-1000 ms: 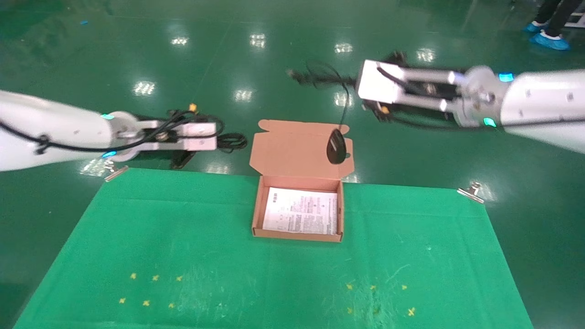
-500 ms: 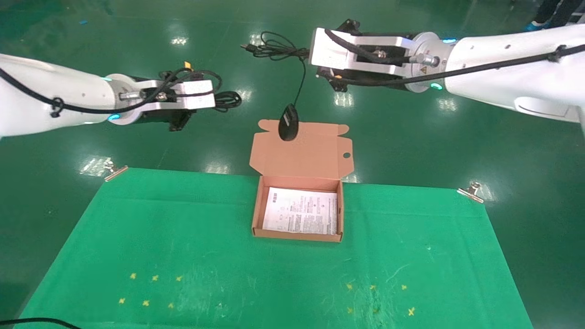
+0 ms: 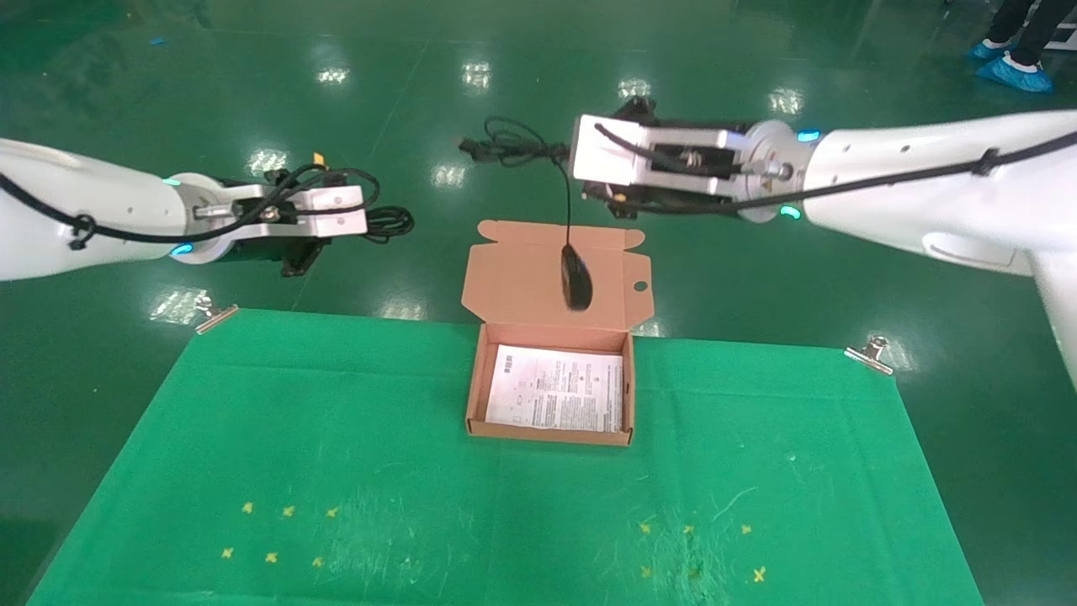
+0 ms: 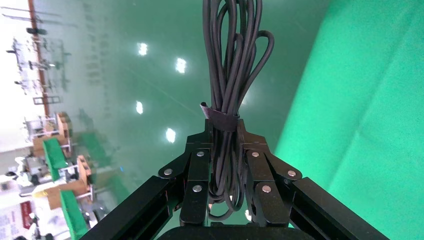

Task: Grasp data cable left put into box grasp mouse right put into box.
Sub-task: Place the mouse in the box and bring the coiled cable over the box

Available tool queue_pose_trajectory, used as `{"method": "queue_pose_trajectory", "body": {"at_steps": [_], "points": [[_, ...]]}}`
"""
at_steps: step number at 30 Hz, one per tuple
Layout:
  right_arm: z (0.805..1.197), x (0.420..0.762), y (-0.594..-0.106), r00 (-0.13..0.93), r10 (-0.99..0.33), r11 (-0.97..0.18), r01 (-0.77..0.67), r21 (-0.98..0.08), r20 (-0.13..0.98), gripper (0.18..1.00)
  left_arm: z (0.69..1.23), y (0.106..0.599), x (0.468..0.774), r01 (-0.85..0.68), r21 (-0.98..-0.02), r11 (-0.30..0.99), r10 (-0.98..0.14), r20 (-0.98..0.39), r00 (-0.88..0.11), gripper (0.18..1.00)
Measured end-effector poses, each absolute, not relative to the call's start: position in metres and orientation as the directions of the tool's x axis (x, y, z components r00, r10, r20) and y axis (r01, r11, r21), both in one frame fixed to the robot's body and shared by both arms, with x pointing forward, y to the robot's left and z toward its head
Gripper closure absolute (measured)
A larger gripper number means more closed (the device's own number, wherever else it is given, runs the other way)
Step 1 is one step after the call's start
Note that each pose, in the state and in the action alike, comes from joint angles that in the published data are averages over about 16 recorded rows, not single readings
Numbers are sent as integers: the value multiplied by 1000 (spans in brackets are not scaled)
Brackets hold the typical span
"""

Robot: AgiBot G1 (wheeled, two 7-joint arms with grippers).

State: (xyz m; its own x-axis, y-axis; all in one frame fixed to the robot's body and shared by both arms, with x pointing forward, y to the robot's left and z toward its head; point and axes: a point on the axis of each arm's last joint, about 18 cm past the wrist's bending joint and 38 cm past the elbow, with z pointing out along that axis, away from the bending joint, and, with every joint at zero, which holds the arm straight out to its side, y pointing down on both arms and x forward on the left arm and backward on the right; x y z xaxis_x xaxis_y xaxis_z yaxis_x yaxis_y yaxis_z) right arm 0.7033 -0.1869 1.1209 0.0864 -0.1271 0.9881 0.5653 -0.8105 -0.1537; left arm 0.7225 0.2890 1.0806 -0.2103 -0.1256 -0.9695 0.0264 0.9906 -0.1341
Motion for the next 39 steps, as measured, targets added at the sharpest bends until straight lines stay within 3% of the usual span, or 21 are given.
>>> {"method": "queue_pose_trajectory", "body": {"at_steps": [19,39], "points": [[1046,727,-148,245,-119,-792,561,-240,962,986,1070,309,711,-62,-140,988,-150,-964,-221,924],[968,762,-177,410,-224,-841,377,-388,884,986,1069,308,710,-64,-140,988,-151,-964,-219,924]]}}
